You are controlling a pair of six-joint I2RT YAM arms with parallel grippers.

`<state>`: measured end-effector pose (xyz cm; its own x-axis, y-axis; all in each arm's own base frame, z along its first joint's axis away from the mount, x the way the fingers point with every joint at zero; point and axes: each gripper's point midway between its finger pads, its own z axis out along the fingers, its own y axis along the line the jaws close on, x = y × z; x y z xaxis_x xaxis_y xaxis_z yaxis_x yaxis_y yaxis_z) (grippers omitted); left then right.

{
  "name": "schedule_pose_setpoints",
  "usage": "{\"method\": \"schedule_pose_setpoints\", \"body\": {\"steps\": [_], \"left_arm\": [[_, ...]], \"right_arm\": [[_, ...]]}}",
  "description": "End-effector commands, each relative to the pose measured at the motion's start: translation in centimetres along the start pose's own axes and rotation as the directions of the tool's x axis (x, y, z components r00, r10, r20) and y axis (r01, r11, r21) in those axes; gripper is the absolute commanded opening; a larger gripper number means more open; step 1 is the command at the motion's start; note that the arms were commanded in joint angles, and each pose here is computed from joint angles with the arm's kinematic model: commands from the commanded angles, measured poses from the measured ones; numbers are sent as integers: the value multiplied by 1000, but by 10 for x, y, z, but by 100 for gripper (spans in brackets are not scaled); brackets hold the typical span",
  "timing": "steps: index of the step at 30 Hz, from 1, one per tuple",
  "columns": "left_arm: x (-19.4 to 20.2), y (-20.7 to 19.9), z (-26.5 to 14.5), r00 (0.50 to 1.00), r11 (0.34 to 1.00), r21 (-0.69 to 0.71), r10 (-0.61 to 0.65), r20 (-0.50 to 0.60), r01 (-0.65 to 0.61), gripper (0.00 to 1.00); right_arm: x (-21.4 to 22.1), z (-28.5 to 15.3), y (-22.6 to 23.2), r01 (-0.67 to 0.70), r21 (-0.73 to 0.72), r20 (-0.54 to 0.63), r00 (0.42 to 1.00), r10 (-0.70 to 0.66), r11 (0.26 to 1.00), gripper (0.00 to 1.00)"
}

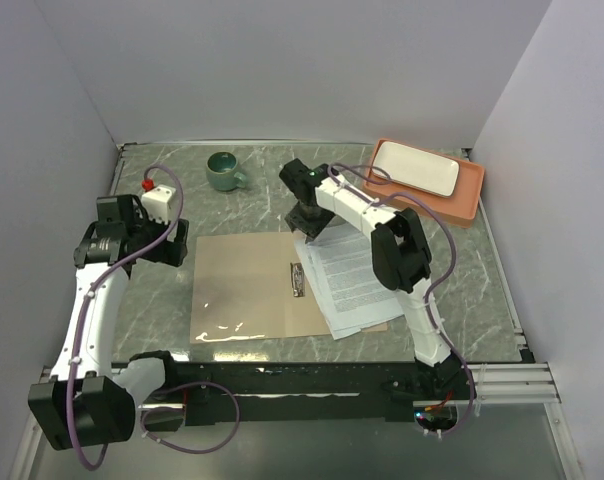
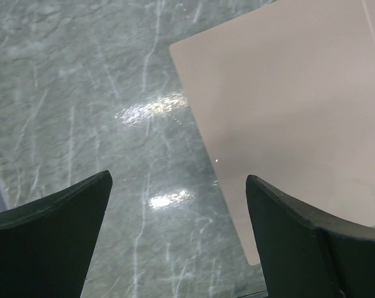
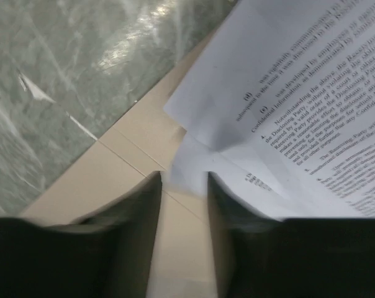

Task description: Put the files into the folder

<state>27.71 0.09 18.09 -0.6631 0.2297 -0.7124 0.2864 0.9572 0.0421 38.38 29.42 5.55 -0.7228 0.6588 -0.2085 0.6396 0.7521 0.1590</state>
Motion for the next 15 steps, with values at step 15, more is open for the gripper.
{"method": "schedule_pose_setpoints", "body": {"steps": [15], "left_arm": [[-17, -23, 9, 1000, 995, 101, -5, 22, 3, 96]], "right_arm": [[-129, -41, -158, 124, 102, 167, 976, -139, 987, 99]]}}
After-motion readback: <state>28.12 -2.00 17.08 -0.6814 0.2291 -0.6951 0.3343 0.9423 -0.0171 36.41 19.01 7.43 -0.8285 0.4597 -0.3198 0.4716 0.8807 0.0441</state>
